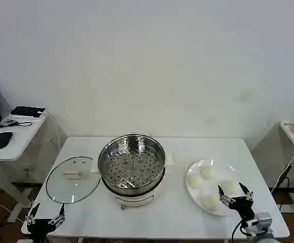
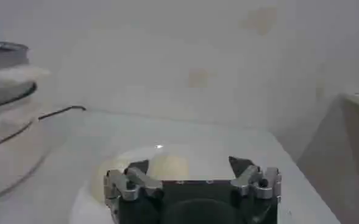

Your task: Take steamed baozi put them in steamer then cover it.

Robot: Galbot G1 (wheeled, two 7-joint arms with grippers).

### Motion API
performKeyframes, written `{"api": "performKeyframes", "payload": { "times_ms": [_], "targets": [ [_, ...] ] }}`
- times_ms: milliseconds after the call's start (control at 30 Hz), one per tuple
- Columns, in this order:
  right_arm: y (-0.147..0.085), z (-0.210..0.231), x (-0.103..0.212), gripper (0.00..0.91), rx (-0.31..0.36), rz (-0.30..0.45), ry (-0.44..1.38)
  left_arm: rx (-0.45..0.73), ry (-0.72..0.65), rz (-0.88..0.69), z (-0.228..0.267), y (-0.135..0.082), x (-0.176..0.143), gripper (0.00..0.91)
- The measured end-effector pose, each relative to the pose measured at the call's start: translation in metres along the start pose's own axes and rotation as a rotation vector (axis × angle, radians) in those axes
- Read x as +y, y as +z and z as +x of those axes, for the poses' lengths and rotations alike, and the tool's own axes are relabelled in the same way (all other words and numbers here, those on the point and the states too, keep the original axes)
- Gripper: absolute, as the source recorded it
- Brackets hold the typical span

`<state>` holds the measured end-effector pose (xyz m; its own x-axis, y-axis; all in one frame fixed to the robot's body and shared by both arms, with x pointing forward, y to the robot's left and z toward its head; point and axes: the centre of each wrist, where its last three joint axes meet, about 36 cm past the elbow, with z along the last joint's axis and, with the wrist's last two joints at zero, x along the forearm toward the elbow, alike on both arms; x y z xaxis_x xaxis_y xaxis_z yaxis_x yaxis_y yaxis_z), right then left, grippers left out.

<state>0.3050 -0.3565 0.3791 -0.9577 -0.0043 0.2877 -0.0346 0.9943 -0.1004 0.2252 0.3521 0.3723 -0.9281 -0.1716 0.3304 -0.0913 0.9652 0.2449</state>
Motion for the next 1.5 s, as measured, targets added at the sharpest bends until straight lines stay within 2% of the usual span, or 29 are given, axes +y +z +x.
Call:
{"api": "performKeyframes", "payload": {
  "times_ms": [233, 433, 633, 900, 1133, 1333, 1500],
  "targets": [
    [-0.024, -0.024, -0.019, 0.907, -0.002, 0.089, -0.022, -0.02, 0.006, -0.022, 0.001, -0.007, -0.001, 0.907],
    [-0.056, -0.057, -0.035, 0.907, -0.003, 0.254, -0.093, -0.037, -0.001, -0.033, 0.002, -0.013, -0.001, 0.907],
    [-0.092, -0.092, -0.049, 0.907, 0.035, 0.45, -0.206, -0.046, 0.004, -0.045, 0.007, -0.019, 0.0, 0.907],
    [-0.143, -0.135, -0.066, 0.907, 0.156, 0.719, -0.382, -0.055, 0.008, -0.043, 0.008, -0.021, -0.002, 0.907],
    [-0.181, -0.166, -0.076, 0.907, 0.321, 0.934, -0.549, -0.064, 0.013, -0.045, 0.005, -0.026, -0.001, 0.907],
    [-0.197, -0.193, -0.073, 0.907, 0.439, 1.061, -0.675, -0.072, 0.012, -0.037, 0.006, -0.031, -0.002, 0.907],
    [-0.204, -0.215, -0.065, 0.907, 0.502, 1.13, -0.744, -0.075, 0.01, -0.033, 0.009, -0.034, -0.003, 0.907]
  ]
}}
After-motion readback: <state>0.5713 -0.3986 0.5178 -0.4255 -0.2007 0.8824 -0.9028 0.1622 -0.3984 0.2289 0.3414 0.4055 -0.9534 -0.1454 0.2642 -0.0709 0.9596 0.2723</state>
